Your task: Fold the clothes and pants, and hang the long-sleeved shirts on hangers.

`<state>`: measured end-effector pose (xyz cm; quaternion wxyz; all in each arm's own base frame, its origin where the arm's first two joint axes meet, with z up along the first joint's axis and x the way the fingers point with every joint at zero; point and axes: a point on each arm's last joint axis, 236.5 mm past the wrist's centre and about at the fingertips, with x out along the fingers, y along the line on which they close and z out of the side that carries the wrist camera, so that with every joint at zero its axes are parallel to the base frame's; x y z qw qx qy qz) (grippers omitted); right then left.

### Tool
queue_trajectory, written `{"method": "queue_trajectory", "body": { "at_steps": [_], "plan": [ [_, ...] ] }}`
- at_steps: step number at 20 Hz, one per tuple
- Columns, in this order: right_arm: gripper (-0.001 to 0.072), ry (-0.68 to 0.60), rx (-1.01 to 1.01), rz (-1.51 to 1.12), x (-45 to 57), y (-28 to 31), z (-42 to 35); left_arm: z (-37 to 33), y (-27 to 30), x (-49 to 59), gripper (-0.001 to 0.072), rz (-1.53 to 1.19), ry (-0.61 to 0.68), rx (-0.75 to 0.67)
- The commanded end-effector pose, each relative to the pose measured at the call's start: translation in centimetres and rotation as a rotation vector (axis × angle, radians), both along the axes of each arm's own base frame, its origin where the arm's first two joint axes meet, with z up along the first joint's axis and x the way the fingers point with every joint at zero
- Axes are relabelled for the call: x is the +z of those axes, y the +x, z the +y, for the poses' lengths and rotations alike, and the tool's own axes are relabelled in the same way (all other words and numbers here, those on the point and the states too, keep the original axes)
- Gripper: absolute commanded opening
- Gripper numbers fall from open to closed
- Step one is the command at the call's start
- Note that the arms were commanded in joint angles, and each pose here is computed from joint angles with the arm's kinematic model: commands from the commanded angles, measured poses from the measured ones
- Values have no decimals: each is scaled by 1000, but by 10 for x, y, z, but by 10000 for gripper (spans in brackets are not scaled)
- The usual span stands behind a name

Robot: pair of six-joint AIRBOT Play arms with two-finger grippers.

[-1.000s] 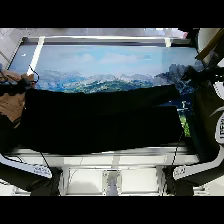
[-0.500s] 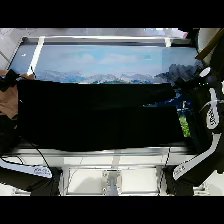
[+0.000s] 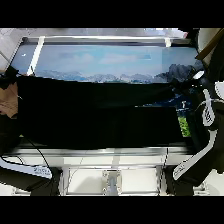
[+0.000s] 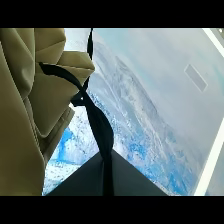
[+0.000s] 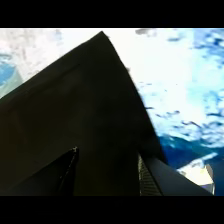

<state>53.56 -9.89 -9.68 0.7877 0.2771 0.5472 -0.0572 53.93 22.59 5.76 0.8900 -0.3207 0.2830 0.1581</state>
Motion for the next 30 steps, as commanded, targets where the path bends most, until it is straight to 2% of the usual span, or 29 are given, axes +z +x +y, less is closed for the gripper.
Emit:
{"method": "queue_trajectory", "body": {
  "at_steps": [1,8,15,16,18,24,27,30],
  "plan": [
    [407,-12,8,-31,2,8,0,-2,0,0,21,2,-5,-1],
    [407,-119,-26,-116,14,28,-31,-5,-1,-2,21,14,-13,-10],
    [406,-13,12,-63,-27,22,-14,-5,-3,-4,21,23,-11,-15],
    [362,4,52,-92,-22,26,-7,-6,-3,-4,21,25,-12,-17],
    [8,46,82,-142,-6,35,5,-7,-3,-5,21,27,-15,-18],
    [9,76,197,-210,76,46,20,-13,-8,-4,21,45,-28,-37],
    [8,-7,240,-274,153,39,16,-16,-11,19,21,18,-7,-48],
    [9,-87,287,-276,211,4,18,-16,-20,62,21,-42,91,-82]
  ]
}}
